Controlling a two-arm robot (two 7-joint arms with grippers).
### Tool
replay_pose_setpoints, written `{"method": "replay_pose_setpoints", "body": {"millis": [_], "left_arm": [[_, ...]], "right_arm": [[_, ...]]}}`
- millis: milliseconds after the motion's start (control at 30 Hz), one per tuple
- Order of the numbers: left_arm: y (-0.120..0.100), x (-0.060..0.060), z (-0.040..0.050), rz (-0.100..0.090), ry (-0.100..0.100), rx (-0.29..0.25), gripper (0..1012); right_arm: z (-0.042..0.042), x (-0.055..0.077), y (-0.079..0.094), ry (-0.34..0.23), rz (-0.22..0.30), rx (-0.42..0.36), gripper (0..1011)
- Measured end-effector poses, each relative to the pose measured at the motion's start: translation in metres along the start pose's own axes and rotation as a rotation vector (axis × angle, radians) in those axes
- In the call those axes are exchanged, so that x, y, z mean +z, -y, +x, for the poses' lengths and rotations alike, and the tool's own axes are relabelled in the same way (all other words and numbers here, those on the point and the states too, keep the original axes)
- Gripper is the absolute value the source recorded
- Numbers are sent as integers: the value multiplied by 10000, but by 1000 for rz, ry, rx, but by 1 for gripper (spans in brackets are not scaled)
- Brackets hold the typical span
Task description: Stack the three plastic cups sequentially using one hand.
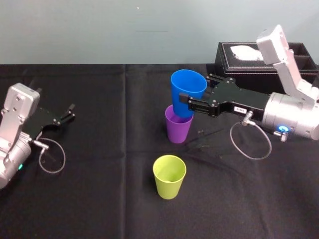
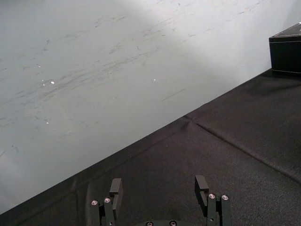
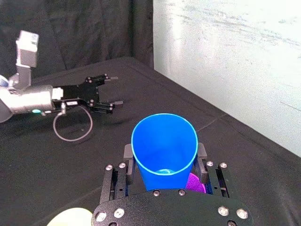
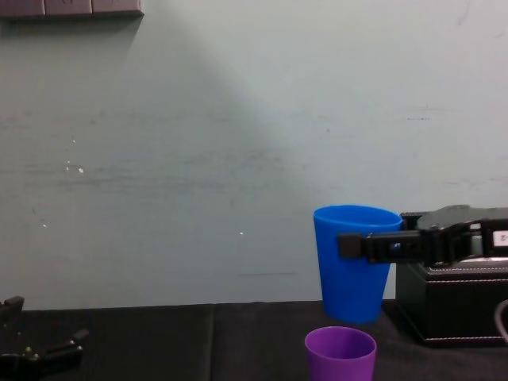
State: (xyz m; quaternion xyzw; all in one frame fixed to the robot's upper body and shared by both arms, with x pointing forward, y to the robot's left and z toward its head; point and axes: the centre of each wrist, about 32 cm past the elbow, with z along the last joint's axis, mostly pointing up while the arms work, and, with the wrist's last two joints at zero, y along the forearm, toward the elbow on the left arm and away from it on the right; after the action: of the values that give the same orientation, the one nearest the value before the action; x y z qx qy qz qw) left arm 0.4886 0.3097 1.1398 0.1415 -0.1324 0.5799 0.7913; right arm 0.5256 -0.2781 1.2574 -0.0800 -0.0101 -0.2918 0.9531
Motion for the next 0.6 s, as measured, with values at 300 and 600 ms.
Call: {"method": "replay_pose_setpoints", "body": {"millis": [300,600], "left_arm": [[0,0,0,0,0,0,1011],[0,0,0,0,0,0,1011]], "right_arm": [[85,-69,-148,-2,-34,-13,728],[148,-172,-195,-14,-39,-19,728]]}}
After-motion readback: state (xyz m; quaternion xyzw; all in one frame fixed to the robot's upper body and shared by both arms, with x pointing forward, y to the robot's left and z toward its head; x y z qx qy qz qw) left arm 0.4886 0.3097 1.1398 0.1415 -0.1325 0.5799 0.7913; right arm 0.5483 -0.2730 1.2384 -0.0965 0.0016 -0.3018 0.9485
